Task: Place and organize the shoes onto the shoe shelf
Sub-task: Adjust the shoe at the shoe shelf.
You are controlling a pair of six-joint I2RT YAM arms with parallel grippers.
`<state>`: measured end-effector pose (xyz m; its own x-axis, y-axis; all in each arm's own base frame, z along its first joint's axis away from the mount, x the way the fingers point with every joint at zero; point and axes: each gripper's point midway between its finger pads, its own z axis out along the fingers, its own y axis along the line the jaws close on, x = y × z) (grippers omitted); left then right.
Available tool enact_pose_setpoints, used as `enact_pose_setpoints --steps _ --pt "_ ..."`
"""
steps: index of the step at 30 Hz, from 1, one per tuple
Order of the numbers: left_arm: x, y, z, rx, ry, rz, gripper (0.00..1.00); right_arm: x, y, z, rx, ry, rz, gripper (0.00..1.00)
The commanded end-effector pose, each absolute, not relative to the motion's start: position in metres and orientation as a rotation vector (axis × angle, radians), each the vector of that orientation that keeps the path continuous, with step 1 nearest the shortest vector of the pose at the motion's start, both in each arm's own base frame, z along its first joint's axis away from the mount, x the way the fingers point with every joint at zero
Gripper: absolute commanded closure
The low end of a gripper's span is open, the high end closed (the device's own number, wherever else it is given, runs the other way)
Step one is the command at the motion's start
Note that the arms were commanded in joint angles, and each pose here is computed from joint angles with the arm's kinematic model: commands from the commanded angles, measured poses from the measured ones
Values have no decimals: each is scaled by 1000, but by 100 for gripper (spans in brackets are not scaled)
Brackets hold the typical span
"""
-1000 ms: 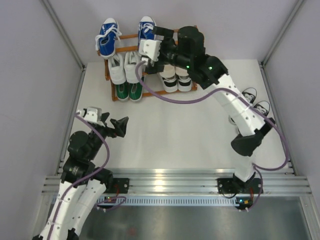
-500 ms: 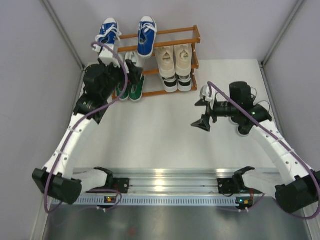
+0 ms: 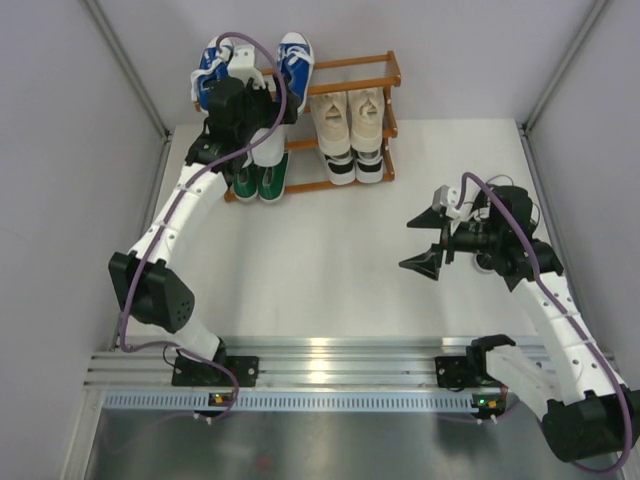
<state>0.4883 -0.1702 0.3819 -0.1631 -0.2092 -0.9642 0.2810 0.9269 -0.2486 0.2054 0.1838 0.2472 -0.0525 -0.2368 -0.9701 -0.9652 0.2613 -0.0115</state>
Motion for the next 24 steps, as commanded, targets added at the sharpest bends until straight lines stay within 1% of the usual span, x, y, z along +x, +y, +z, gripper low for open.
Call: enact_pose_setpoints --steps 1,4,8,9,11,12,15,16,17,18,19,24 --pt "501 -158 416 29 1577 -362 14 203 186 263 -1195 1424 904 1" --pt "511 -158 413 38 1571 -331 16 203 186 262 -1198 1425 904 1" --pt "524 -160 416 52 1545 -311 25 204 186 260 -1200 1431 902 1" --pt "529 -161 415 56 1544 -305 33 204 186 260 -1199 1434 900 1" --pt "534 -161 413 59 1548 -295 41 205 185 259 -1200 1438 895 1" --pt "538 -162 411 61 1552 -289 47 205 185 259 -1201 1437 892 1" --pt "542 -162 407 64 1564 -277 55 206 184 258 -1200 1442 885 1" --pt "542 -162 407 64 1562 -274 67 206 184 258 -1200 1441 881 1" --pt "543 -161 409 64 1553 -268 76 206 184 258 -1200 1440 879 1" --pt "543 -160 412 57 1544 -263 90 206 183 258 -1198 1441 878 1" --pt "543 -156 416 40 1531 -249 100 207 183 258 -1197 1443 876 1" --pt "541 -134 436 -6 1487 -142 100 208 181 258 -1191 1444 866 1"
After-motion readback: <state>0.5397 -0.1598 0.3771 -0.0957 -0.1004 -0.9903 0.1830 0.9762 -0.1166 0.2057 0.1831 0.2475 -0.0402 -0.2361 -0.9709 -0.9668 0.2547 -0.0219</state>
